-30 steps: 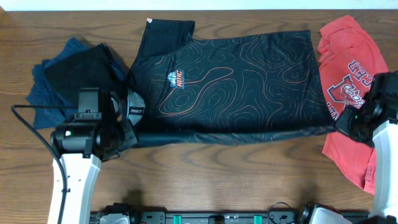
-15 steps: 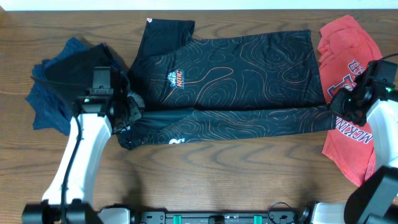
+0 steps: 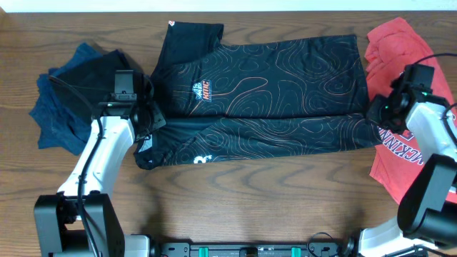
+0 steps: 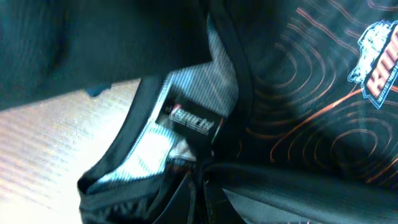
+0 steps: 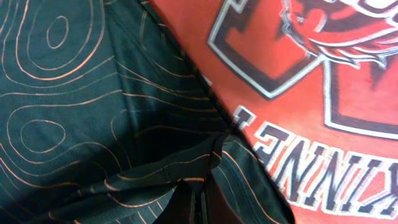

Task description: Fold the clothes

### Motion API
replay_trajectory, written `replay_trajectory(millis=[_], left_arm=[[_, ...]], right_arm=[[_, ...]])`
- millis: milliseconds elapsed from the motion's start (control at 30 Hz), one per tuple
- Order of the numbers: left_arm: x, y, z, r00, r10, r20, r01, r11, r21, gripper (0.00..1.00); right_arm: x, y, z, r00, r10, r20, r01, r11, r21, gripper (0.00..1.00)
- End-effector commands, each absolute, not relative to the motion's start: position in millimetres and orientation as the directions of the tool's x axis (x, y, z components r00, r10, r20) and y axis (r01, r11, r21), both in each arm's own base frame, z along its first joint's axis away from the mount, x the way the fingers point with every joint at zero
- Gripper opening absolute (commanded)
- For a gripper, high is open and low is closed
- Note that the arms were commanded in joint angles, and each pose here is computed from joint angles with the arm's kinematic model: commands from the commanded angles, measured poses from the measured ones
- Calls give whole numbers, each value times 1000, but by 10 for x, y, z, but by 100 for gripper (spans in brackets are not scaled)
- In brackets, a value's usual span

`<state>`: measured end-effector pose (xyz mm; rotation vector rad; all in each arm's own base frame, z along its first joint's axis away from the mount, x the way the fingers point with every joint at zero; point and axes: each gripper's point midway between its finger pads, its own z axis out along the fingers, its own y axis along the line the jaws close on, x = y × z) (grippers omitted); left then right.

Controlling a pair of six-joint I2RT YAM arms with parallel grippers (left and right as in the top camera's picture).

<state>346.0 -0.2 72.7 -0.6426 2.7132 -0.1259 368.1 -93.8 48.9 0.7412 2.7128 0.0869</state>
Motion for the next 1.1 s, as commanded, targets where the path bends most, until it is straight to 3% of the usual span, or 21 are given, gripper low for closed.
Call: replay_trajectory(millis=[0, 200, 233, 267, 300, 333, 433, 767, 833, 900, 1000, 1067], left_arm=[[3492, 60, 694, -825, -459, -330, -437, 888, -145, 6], [3629, 61, 752, -804, -456, -380, -424, 890, -169, 6], [3634, 61, 754, -804, -456, -382, -424, 890, -170, 9], [3634, 60, 754, -804, -456, -382, -424, 890, -171, 22], [3629, 60, 752, -805, -456, -380, -424, 890, -170, 32], [3619, 60, 747, -806, -456, -377, -425, 890, -168, 34], [3576, 60, 728, -813, -456, -361, -428, 890, -160, 35], [3329, -24, 637, -855, -451, -256, -428, 892, -144, 35], [3258, -54, 616, -866, -444, -230, -424, 896, -133, 35], [3204, -90, 603, -876, -434, -210, -417, 901, -123, 34], [3159, -172, 593, -894, -404, -196, -388, 915, -114, 34], [3149, -244, 591, -903, -383, -194, -368, 923, -113, 34]], right_arm=[[3709, -910, 414, -825, 484, -292, 467, 874, 131, 1], [3767, -941, 428, -816, 483, -317, 468, 874, 129, 1], [3777, -943, 431, -815, 483, -321, 467, 875, 131, 2], [3782, -944, 434, -814, 483, -323, 467, 875, 131, 6], [3784, -946, 435, -814, 483, -324, 466, 875, 131, 13], [3783, -946, 434, -814, 482, -324, 466, 875, 131, 21], [3798, -958, 444, -811, 483, -330, 466, 875, 132, 32], [3866, -1132, 737, -776, 489, -398, 491, 865, 106, 40], [3903, -1220, 886, -753, 498, -431, 502, 857, 113, 46], [3907, -1331, 992, -734, 510, -449, 522, 846, 106, 44], [3907, -1475, 1083, -720, 518, -462, 537, 837, 101, 29], [3897, -1544, 1095, -712, 523, -468, 546, 832, 100, 27]])
